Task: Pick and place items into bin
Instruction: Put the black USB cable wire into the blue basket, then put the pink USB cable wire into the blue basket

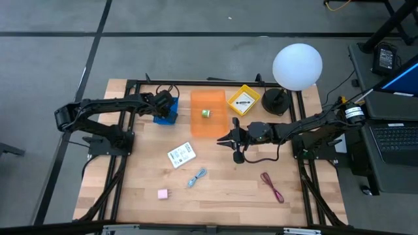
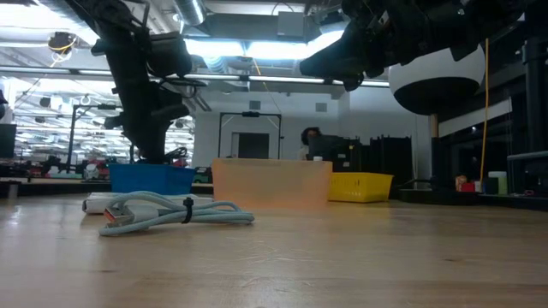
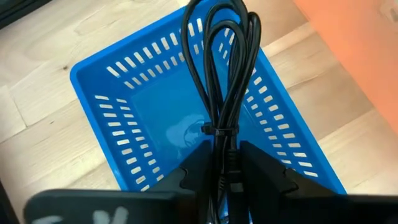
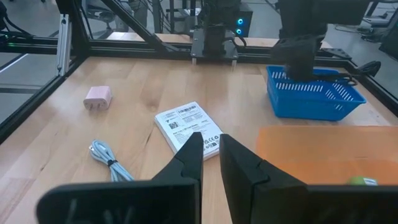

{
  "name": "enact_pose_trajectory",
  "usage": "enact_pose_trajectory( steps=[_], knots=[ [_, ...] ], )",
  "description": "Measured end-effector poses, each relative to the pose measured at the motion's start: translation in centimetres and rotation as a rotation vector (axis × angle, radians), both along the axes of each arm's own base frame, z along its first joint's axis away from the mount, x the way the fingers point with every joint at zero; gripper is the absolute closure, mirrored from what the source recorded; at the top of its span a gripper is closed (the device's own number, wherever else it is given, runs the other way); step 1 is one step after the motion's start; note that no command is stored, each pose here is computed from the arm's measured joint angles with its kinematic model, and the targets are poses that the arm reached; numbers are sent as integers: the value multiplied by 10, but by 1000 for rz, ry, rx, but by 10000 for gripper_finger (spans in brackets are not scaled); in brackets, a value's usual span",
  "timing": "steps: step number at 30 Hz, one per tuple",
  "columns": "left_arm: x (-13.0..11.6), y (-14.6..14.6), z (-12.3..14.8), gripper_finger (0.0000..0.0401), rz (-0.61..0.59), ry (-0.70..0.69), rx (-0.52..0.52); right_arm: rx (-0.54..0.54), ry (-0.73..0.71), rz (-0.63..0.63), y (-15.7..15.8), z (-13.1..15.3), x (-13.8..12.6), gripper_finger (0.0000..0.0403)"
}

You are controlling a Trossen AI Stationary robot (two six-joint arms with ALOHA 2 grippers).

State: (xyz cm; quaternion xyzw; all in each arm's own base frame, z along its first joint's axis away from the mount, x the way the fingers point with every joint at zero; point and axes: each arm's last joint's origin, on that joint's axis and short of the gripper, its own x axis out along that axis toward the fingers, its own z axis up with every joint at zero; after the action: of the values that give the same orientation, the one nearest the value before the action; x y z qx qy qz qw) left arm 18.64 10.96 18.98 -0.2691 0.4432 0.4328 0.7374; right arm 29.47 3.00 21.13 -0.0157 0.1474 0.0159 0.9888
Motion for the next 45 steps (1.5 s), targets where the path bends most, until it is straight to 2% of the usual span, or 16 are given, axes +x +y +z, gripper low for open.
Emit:
enact_pose_trajectory(
  steps=[14, 17, 20, 26, 30, 37, 42, 45],
  knots=[
    [-1, 0, 2, 290, -25, 5, 13, -1, 6, 0, 0, -1, 0, 368],
    [0, -3, 8, 291, -89, -19, 46, -1, 6, 0, 0, -1, 0, 368],
    [3, -8, 22, 297, -180, -92, 128, -1, 6, 0, 0, -1, 0, 368],
    [6, -22, 53, 310, -445, -275, 282, -3, 30, 0, 0, -3, -1, 368],
    [5, -30, 62, 316, -595, -371, 363, -3, 30, 0, 0, -3, -1, 368],
    [5, -35, 46, 331, -660, -482, 507, -9, 30, 0, 0, -3, -1, 368],
    [4, -42, 26, 348, -721, -581, 516, -1, 41, -3, 0, -4, -1, 368],
    [5, -48, 25, 364, -743, -645, 497, 20, 87, -12, -1, -8, -3, 368]
  ],
)
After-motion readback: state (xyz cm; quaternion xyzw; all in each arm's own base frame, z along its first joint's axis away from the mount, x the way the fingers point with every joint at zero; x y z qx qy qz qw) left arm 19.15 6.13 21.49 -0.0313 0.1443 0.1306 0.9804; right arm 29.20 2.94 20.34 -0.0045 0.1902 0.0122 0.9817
